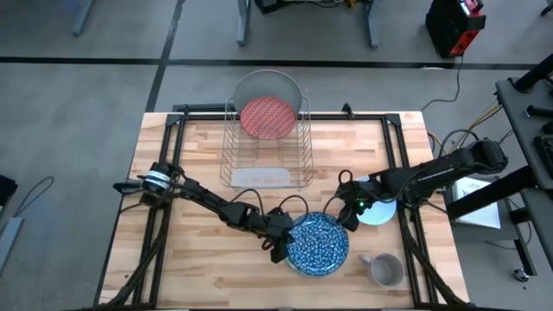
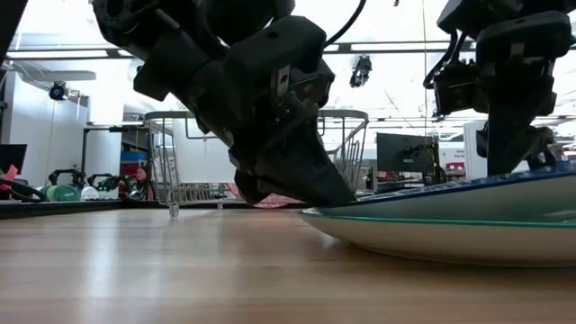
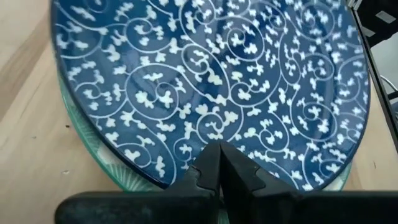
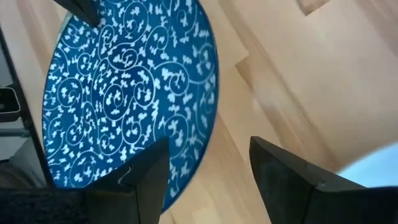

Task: Sort dishes
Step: Put the blue plate into the dish rack

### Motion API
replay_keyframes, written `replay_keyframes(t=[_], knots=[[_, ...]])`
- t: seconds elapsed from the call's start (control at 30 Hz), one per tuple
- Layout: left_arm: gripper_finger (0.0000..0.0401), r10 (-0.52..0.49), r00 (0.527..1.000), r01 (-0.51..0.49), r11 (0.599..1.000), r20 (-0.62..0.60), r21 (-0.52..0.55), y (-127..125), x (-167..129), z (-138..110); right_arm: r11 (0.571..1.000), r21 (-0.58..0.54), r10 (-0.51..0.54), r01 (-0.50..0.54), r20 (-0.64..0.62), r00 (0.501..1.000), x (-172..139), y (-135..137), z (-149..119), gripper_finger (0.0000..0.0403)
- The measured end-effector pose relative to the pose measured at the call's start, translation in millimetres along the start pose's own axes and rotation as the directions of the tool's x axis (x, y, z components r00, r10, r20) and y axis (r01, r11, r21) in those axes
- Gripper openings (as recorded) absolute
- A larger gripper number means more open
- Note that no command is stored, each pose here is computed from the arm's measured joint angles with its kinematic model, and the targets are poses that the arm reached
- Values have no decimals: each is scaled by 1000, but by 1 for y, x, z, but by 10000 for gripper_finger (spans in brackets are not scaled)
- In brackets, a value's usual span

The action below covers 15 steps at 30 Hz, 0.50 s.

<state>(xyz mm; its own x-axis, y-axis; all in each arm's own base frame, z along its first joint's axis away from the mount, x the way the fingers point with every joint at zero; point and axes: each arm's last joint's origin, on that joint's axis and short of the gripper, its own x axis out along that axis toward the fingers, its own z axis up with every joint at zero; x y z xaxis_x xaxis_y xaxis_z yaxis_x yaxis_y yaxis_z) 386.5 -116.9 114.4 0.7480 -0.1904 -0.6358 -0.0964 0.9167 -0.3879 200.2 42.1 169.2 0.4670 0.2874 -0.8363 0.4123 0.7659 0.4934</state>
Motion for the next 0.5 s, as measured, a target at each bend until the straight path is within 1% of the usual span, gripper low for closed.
replay_keyframes(t=[0.23,0.4,0.5], knots=[[0,4,1000,-4,1000,9,-5,1,2,-1,998,-14,68,-69,-46,997,23,4,6,209],[0,-16,999,16,1000,33,-16,2,10,-4,996,-18,80,-82,-96,992,42,2,7,209],[0,-32,998,33,999,53,-17,2,13,-4,996,-29,87,-90,-93,992,50,2,9,205]])
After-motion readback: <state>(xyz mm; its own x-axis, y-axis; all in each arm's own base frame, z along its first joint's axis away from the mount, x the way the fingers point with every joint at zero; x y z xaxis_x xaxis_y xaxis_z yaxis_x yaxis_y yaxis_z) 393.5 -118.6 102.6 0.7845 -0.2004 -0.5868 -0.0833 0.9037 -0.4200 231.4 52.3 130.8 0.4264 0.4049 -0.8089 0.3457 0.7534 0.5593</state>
